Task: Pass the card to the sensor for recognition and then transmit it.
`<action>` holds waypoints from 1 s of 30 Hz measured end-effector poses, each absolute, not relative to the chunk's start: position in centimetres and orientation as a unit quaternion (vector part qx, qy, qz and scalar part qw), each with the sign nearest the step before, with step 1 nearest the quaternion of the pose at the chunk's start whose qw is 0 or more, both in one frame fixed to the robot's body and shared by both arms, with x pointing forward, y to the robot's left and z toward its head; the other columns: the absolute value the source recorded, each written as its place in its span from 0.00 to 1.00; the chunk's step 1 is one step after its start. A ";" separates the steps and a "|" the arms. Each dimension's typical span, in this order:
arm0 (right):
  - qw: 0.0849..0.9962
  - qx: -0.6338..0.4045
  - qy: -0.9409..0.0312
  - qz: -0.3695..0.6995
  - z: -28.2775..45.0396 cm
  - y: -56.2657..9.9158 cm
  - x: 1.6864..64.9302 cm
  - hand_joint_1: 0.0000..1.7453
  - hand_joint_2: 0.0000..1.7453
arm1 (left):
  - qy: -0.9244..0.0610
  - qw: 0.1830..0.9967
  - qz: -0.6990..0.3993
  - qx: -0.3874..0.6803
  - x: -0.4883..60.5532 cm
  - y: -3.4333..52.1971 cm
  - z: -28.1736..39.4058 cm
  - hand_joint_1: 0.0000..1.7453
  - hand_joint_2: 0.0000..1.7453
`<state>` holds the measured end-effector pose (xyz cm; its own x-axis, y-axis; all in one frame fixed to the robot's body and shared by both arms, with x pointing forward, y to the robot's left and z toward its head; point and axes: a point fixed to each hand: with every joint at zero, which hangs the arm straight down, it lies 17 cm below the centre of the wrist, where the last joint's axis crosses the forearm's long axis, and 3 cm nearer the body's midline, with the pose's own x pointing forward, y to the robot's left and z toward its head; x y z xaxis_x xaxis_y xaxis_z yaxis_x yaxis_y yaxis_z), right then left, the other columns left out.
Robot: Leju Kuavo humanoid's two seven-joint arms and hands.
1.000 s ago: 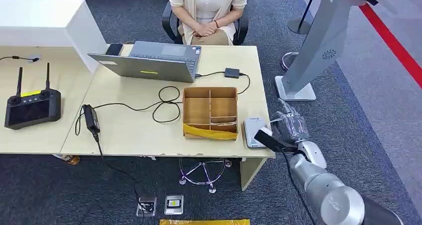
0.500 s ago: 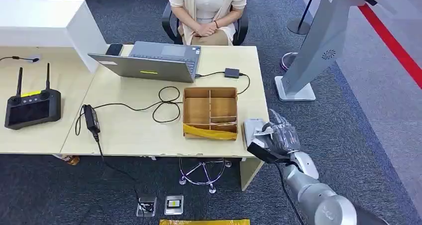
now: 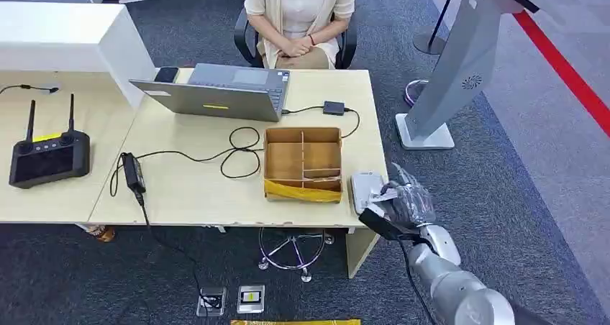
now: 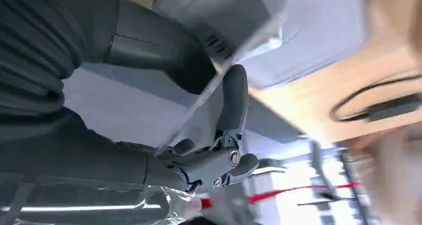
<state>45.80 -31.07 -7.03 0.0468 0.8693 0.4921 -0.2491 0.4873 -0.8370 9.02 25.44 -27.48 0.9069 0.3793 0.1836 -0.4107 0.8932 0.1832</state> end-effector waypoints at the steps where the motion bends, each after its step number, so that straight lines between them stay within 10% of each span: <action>1: 0.746 -0.287 -0.467 0.377 -11.0 -36.6 42.3 1.00 1.00 | -0.071 0.970 0.204 0.113 8.9 25.9 -27.5 0.00 0.00; 4: 0.892 -0.410 -0.172 0.083 -10.1 -61.9 32.2 1.00 1.00 | -0.064 0.970 0.203 0.120 7.7 26.6 -27.7 0.00 0.00; 7: 0.817 -0.520 -0.233 -0.090 8.1 -71.9 37.1 1.00 1.00 | -0.075 0.969 0.201 0.120 8.6 27.3 -27.6 0.00 0.00; 10: 0.700 -0.525 -0.466 0.133 20.8 -56.6 49.3 1.00 1.00 | -0.089 0.970 0.198 0.109 10.3 26.6 -27.4 0.00 0.00; 16: 0.531 -0.491 -0.607 0.330 27.8 -37.2 50.1 1.00 1.00 | -0.090 0.974 0.184 0.097 9.9 25.5 -27.4 0.00 0.00; 30: 0.452 -0.372 -0.692 0.422 29.6 -23.3 43.8 1.00 1.00 | -0.105 0.975 0.179 0.085 10.5 25.3 -27.3 0.00 0.00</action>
<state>43.84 -23.34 29.62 -0.3146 0.8969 0.3107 0.1338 0.3660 -0.9210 10.48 25.33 -27.34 0.9137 0.3313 0.2351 -0.3670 0.9215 0.1275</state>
